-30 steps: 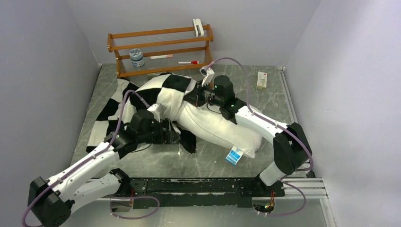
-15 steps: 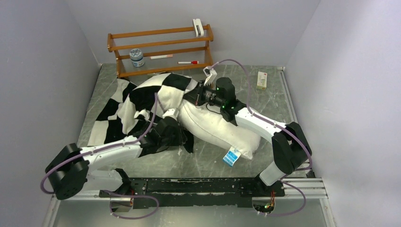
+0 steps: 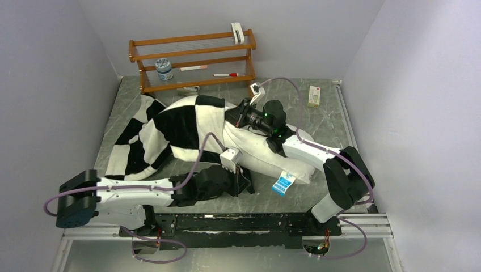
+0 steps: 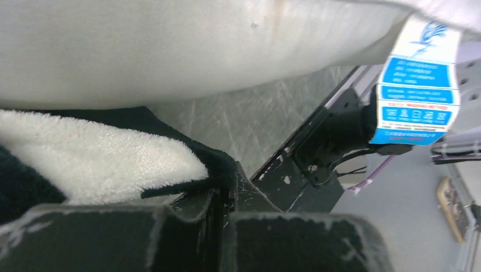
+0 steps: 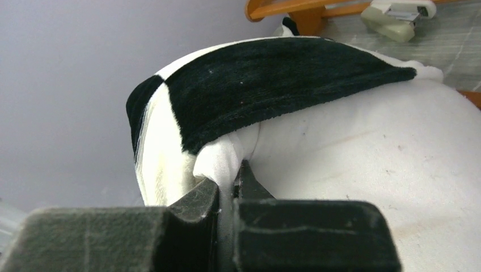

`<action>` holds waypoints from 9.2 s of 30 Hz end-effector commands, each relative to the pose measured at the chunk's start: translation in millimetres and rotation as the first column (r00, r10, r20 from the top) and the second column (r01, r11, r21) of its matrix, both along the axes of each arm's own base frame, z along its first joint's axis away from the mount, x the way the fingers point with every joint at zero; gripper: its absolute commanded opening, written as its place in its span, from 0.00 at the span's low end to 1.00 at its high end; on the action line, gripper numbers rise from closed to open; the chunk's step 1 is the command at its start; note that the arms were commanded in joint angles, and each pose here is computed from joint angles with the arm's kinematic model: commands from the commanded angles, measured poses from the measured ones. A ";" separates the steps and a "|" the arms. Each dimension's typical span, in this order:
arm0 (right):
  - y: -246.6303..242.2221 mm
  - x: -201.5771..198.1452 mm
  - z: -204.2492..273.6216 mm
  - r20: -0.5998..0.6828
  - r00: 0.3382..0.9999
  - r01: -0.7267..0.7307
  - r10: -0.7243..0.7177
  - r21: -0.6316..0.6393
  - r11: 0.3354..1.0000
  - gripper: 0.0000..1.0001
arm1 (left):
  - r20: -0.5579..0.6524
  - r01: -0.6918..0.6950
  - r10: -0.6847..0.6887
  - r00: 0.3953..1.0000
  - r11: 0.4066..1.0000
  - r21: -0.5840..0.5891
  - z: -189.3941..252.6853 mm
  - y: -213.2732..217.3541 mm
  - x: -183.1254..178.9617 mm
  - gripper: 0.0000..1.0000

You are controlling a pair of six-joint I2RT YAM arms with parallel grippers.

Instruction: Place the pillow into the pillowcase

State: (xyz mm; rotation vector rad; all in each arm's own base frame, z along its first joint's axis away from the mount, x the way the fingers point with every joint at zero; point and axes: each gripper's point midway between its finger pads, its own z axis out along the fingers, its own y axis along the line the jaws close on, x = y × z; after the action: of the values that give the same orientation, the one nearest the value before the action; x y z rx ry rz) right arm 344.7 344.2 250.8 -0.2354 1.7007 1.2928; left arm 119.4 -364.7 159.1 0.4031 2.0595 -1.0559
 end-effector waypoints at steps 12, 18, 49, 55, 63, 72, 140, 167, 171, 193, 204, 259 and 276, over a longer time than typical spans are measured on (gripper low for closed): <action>-21.5 -63.8 -36.6 0.123 0.972 -0.147 0.201 -0.349 0.925 0.35 | -0.015 0.050 -0.051 0.999 0.996 -0.070 53.1 6.9 -29.0 0.52; -46.2 -72.7 -2.6 0.087 0.975 -0.145 0.203 -0.439 0.887 0.60 | 0.048 -0.099 0.101 0.994 0.994 -0.052 115.1 52.3 -8.1 0.58; 0.5 -7.6 -106.6 -0.134 0.943 -0.332 0.305 -0.279 0.901 0.27 | 0.135 -0.455 0.449 0.883 0.750 0.481 14.4 139.9 278.2 0.44; 4.2 -16.1 -90.6 -0.100 0.951 -0.307 0.291 -0.235 0.922 0.00 | 0.152 -0.322 0.288 0.945 0.901 0.292 79.8 92.2 267.8 0.06; 7.0 2.6 -66.5 -0.062 0.976 -0.215 0.207 -0.170 0.962 0.00 | 0.139 -0.039 0.037 0.990 0.999 0.009 144.4 31.6 224.2 0.05; -8.8 33.1 -29.2 -0.017 1.000 0.008 -0.009 -0.031 0.999 0.00 | 0.095 0.157 -0.141 0.985 0.969 -0.190 148.5 -5.5 197.0 0.05; -41.4 -30.1 -128.3 -0.047 0.990 0.102 -0.130 -0.392 0.914 0.31 | -0.042 -0.019 0.024 0.999 0.995 0.098 81.8 33.0 93.7 0.05; -171.6 -2.8 -19.8 0.059 0.923 0.368 -0.381 -0.433 0.823 0.80 | 0.291 -0.324 0.224 0.930 0.871 0.368 121.1 49.5 185.3 0.65; -175.9 26.9 -23.2 0.030 0.949 0.306 -0.315 -0.340 0.889 0.80 | 0.304 -0.365 0.256 0.918 0.847 0.388 115.1 38.0 227.5 0.66; -9.2 -47.2 -121.6 -0.016 0.970 -0.239 0.243 -0.242 0.940 0.16 | 0.088 -0.392 0.401 0.912 0.784 0.481 45.6 147.1 249.5 0.62; 5.7 -62.7 -105.5 0.014 0.971 -0.232 0.240 -0.205 0.951 0.02 | 0.181 -0.331 0.281 0.942 0.862 0.385 65.9 112.3 283.3 0.69; -59.1 -25.6 -61.5 -0.032 0.991 0.105 -0.128 -0.395 0.913 0.50 | 0.046 -0.158 0.152 0.987 0.969 0.192 139.5 93.1 238.2 0.59; 4.3 -131.5 -36.6 0.227 0.933 -0.051 0.279 -0.685 0.727 0.76 | -0.063 -0.250 0.269 0.961 0.943 0.221 93.9 181.5 216.2 0.60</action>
State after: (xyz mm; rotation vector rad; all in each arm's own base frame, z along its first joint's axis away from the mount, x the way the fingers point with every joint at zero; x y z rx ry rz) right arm 239.2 342.6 249.9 -0.7360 1.8486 0.8137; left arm 347.9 -197.0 249.1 0.1837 2.2426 -0.7209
